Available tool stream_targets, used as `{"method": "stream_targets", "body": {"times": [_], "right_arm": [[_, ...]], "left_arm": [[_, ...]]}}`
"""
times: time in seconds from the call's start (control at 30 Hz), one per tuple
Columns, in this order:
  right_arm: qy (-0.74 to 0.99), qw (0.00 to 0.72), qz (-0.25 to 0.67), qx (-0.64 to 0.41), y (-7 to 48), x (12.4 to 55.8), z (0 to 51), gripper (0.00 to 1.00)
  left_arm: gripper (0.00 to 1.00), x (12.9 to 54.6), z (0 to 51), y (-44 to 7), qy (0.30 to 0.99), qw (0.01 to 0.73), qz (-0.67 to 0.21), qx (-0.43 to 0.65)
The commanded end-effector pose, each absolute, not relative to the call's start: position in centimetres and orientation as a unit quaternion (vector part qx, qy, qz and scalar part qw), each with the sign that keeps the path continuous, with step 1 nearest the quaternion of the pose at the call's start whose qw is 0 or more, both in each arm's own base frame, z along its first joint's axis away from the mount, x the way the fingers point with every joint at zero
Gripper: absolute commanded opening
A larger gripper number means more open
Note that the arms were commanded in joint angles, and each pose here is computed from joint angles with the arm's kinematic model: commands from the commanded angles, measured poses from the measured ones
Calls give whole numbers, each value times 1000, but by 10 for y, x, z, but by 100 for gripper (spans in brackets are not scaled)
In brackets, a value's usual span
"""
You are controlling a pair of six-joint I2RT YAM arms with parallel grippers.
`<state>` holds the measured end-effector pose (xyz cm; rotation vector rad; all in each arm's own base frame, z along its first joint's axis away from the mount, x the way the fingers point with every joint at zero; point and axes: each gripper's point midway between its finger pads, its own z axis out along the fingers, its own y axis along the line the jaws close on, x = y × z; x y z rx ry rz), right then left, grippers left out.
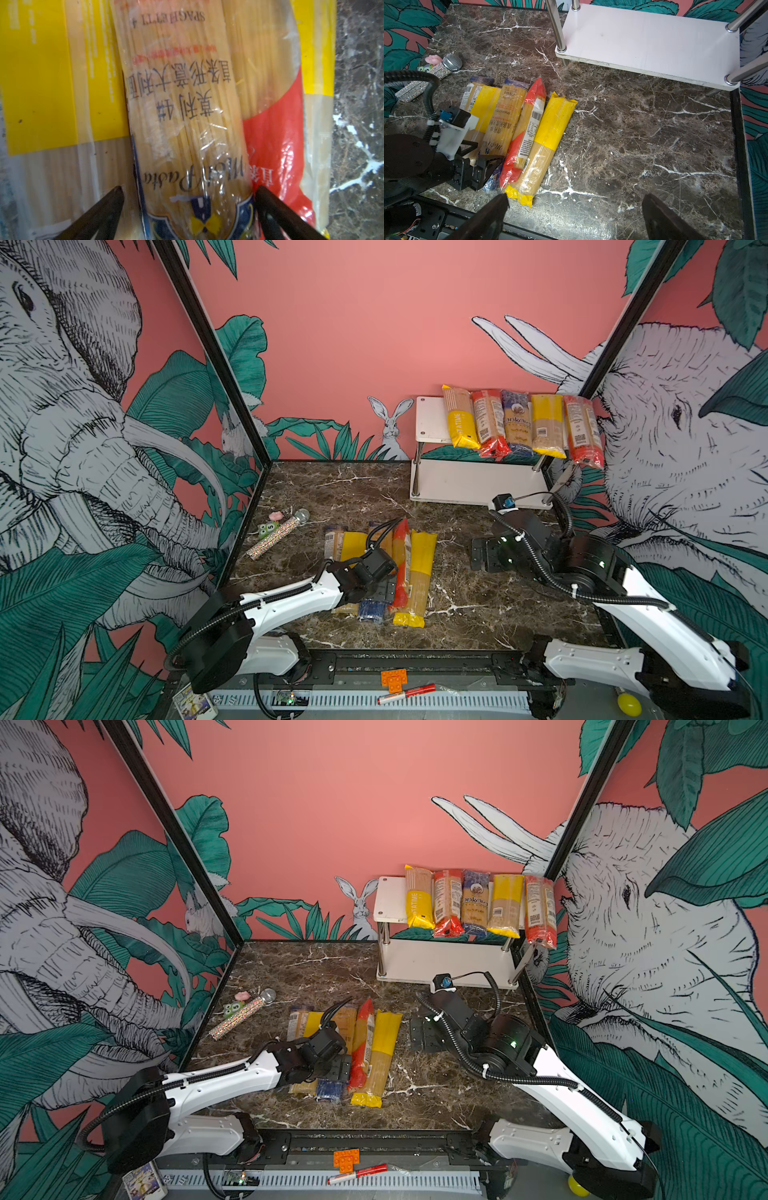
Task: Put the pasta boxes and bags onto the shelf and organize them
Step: 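Close the left gripper on the clear spaghetti bag with Chinese print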
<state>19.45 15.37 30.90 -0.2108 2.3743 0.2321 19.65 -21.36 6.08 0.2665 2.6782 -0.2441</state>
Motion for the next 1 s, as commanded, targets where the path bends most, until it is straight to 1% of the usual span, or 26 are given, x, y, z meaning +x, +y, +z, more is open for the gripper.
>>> {"method": "stream_targets", "body": {"times": [0.0, 0.2, 0.27, 0.3, 0.37, 0.43, 0.6, 0.63, 0.73, 0.77, 0.9, 0.97], "right_arm": [[924, 367, 76, -72, 145, 193, 304, 99], [922, 374, 75, -67, 137, 190, 305, 99], [921, 377, 73, -66, 134, 189, 307, 99], [921, 378, 73, -66, 133, 189, 307, 99], [920, 379, 71, -66, 130, 188, 308, 99], [920, 380, 70, -67, 128, 187, 308, 99], [920, 379, 68, -69, 125, 185, 306, 99], [920, 379, 68, -69, 125, 184, 306, 99], [921, 375, 68, -73, 125, 183, 304, 99], [922, 375, 68, -74, 124, 182, 304, 99], [921, 376, 70, -72, 120, 179, 304, 99], [921, 376, 71, -73, 117, 177, 303, 99]], "left_arm": [[99, 201, 61, -221, 966, 223, -95, 88], [99, 202, 45, -223, 970, 209, -81, 91], [97, 203, 40, -225, 972, 204, -76, 92], [94, 202, 39, -225, 972, 202, -75, 92], [80, 202, 39, -226, 973, 198, -74, 91], [71, 202, 43, -224, 973, 200, -72, 89], [58, 205, 60, -214, 969, 223, -62, 89], [54, 205, 64, -211, 968, 226, -57, 91], [33, 206, 74, -206, 965, 239, -50, 95], [28, 207, 76, -205, 964, 242, -48, 96], [18, 208, 84, -205, 963, 248, -51, 93], [11, 210, 89, -207, 962, 253, -54, 92]]}}
